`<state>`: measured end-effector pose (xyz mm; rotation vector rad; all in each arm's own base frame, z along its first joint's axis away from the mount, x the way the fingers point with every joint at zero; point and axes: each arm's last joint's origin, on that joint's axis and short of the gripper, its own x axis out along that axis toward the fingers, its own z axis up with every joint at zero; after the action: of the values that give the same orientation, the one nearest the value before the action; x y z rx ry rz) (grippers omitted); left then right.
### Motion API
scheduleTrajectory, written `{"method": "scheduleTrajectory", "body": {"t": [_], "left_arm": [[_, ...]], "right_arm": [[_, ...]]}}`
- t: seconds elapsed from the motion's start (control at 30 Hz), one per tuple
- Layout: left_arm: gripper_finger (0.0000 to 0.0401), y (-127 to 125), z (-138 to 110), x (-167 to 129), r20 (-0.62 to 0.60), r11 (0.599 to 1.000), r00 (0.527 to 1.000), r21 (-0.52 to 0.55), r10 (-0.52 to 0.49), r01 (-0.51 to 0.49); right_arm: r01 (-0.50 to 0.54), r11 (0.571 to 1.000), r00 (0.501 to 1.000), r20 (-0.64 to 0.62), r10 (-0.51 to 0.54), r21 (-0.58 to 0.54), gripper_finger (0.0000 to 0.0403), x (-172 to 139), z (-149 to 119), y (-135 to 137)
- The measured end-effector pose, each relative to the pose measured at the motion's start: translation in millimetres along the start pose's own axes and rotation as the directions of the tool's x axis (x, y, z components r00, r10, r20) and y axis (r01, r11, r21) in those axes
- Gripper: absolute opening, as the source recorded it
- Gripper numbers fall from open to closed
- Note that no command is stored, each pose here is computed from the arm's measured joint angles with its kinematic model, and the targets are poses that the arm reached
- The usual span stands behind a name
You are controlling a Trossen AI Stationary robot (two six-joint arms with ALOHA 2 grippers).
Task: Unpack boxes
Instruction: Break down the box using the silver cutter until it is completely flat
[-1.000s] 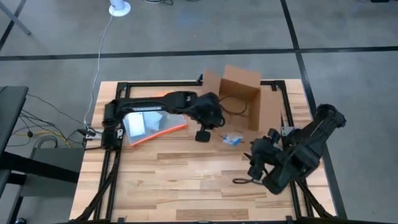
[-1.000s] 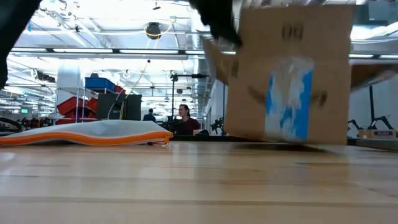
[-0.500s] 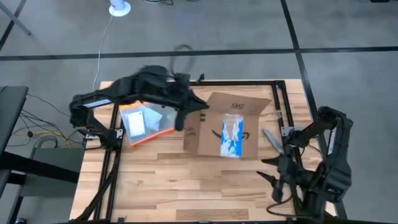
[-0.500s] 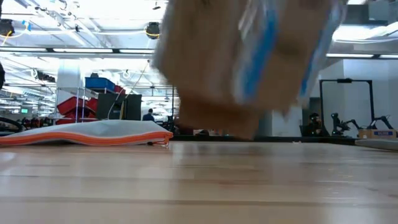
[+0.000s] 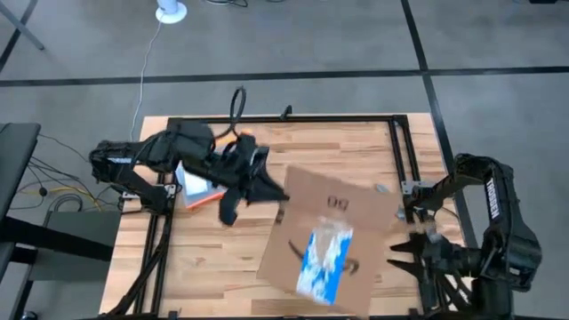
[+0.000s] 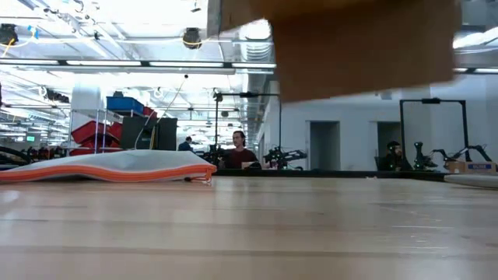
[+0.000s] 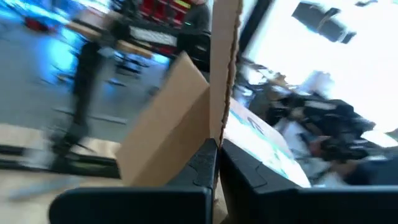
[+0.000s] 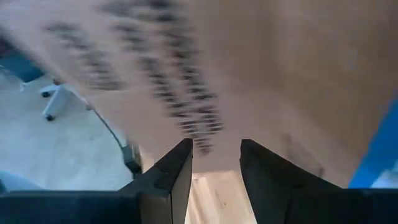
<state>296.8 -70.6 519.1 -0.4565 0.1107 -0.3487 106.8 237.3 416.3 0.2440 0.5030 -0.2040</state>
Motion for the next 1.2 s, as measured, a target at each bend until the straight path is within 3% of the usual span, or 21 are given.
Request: {"method": "scheduleTrajectory", "body": {"t": [0.17, 0.27, 0.33, 0.4, 0.57, 0.67, 0.73, 0.9, 1.03, 1.2], "left_arm": [[0.0, -18.7, -10.1, -1.5, -0.02, 0.982, 1.0, -0.188, 0.01, -0.013], [0.0, -11.4, -23.0, -6.5, -0.145, 0.956, 0.98, -0.24, 0.136, -0.168], [0.0, 3.5, -31.8, -9.7, -0.244, 0.928, 0.939, -0.224, 0.243, -0.298], [0.0, 23.8, -32.3, -9.8, -0.272, 0.911, 0.915, -0.206, 0.298, -0.357], [0.0, 90.0, -20.6, -8.8, -0.227, 0.927, 0.935, -0.202, 0.271, -0.317], [0.0, 137.8, -25.6, -15.2, -0.252, 0.917, 0.939, -0.263, 0.233, -0.298], [0.0, 158.5, -23.7, -16.1, -0.203, 0.919, 0.964, -0.319, 0.173, -0.232], [0.0, 142.2, 4.2, -18.4, -0.009, 0.959, 1.0, -0.283, -0.012, 0.009], [0.0, 139.6, 3.4, -15.9, -0.01, 0.964, 1.0, -0.265, -0.002, -0.001], [0.0, 142.2, 7.5, -17.4, 0.032, 0.97, 0.999, -0.242, 0.022, -0.013]], "right_arm": [[-0.045, 0.998, 0.999, 0.0, 0.045, 0.036, 0.012, -10.9, 7.9, 0.6], [-0.078, 0.996, 0.997, 0.0, 0.078, 0.038, 0.012, -19.1, 12.9, 0.4], [-0.104, 0.994, 0.995, 0.013, 0.104, 0.022, 0.012, -26.3, 18.0, -0.1], [-0.119, 0.993, 0.991, 0.06, 0.12, -0.006, 0.012, -33.5, 24.6, -1.7], [-0.139, 0.99, 0.986, 0.085, 0.141, -0.03, 0.012, -41.2, 41.2, -10.6], [-0.135, 0.991, 0.986, 0.095, 0.134, -0.004, 0.012, -41.3, 48.8, -18.9], [-0.132, 0.991, 0.987, 0.097, 0.131, 0.003, 0.012, -40.9, 50.6, -20.6], [-0.097, 0.995, 0.987, 0.123, 0.1, -0.029, 0.012, -35.5, 53.2, -20.8], [0.014, 0.998, 0.989, 0.15, -0.005, -0.063, 0.0119, -12.0, 54.2, -21.3], [0.073, 0.993, 0.997, 0.018, -0.071, -0.089, 0.0118, 18.6, 47.9, -21.9]]}}
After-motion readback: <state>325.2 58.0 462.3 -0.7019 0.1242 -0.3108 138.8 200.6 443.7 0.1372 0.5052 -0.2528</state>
